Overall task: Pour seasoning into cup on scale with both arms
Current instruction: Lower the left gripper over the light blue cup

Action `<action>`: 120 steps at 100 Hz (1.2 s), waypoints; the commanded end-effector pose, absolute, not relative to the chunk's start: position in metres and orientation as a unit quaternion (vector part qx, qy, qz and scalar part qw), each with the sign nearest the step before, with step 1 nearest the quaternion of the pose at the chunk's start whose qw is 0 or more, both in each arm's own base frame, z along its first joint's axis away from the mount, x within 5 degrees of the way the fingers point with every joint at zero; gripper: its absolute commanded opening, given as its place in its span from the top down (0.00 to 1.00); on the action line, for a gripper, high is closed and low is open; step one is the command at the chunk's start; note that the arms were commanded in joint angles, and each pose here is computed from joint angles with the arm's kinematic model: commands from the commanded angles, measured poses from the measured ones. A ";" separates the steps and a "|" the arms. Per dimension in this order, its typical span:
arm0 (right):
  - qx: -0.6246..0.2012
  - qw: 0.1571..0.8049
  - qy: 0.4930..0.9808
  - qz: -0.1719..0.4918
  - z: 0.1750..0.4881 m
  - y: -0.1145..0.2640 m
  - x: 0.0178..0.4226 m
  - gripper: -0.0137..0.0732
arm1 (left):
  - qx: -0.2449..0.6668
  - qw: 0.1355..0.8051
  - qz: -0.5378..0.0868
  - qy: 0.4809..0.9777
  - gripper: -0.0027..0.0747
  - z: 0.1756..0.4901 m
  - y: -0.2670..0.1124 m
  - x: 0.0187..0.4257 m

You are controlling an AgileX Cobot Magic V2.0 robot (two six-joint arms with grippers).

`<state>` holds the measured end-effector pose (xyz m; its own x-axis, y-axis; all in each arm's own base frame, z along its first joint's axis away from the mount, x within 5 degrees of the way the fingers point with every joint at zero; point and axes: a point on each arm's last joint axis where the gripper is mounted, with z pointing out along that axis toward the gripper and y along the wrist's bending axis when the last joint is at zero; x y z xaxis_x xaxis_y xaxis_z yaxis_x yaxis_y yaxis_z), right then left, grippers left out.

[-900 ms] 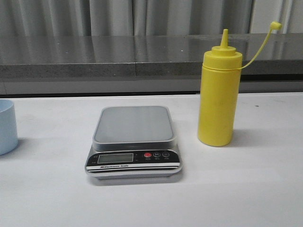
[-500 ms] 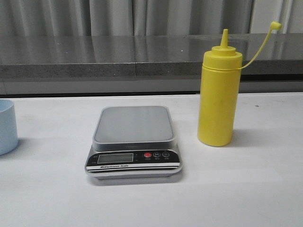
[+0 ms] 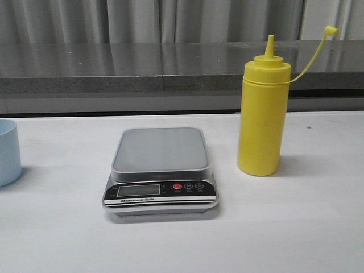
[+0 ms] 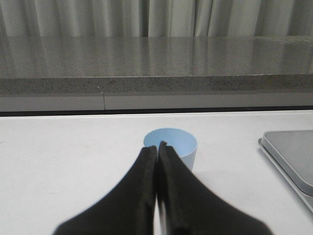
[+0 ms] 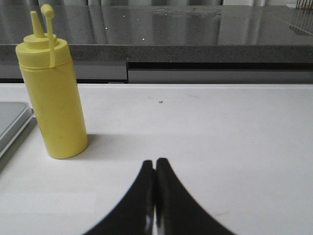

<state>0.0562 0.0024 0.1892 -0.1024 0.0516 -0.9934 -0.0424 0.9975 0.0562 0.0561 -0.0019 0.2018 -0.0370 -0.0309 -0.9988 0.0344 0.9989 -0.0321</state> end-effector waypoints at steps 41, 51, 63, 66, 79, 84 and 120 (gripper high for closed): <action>0.002 0.715 0.698 0.034 0.205 0.002 0.054 0.92 | -0.027 0.713 -0.058 0.698 0.99 0.217 -0.002 0.056; 0.002 0.715 0.698 0.034 0.205 0.002 0.054 0.92 | -0.027 0.692 -0.057 0.719 0.99 0.232 -0.003 0.061; 0.002 0.715 0.698 0.034 0.205 0.002 0.054 0.92 | -0.027 0.664 -0.055 0.745 0.99 0.256 -0.004 0.075; 0.002 0.715 0.698 0.034 0.205 0.002 0.054 0.92 | -0.027 0.657 -0.054 0.751 0.99 0.262 -0.004 0.079; 0.002 0.715 0.698 0.034 0.205 0.002 0.054 0.92 | -0.028 0.611 -0.051 0.789 0.99 0.290 -0.005 0.110; 0.002 0.715 0.698 0.034 0.205 0.002 0.054 0.92 | -0.027 0.589 -0.049 0.806 0.99 0.299 -0.006 0.123; 0.002 0.715 0.698 0.034 0.205 0.002 0.054 0.92 | -0.010 0.432 -0.015 0.902 0.99 0.327 -0.008 0.229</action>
<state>0.0562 0.0024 0.1892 -0.1024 0.0516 -0.9934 -0.0424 0.9975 0.0562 0.2053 -0.0083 0.3101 -0.6539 -0.0409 -0.7555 -0.0020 0.9986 -0.0523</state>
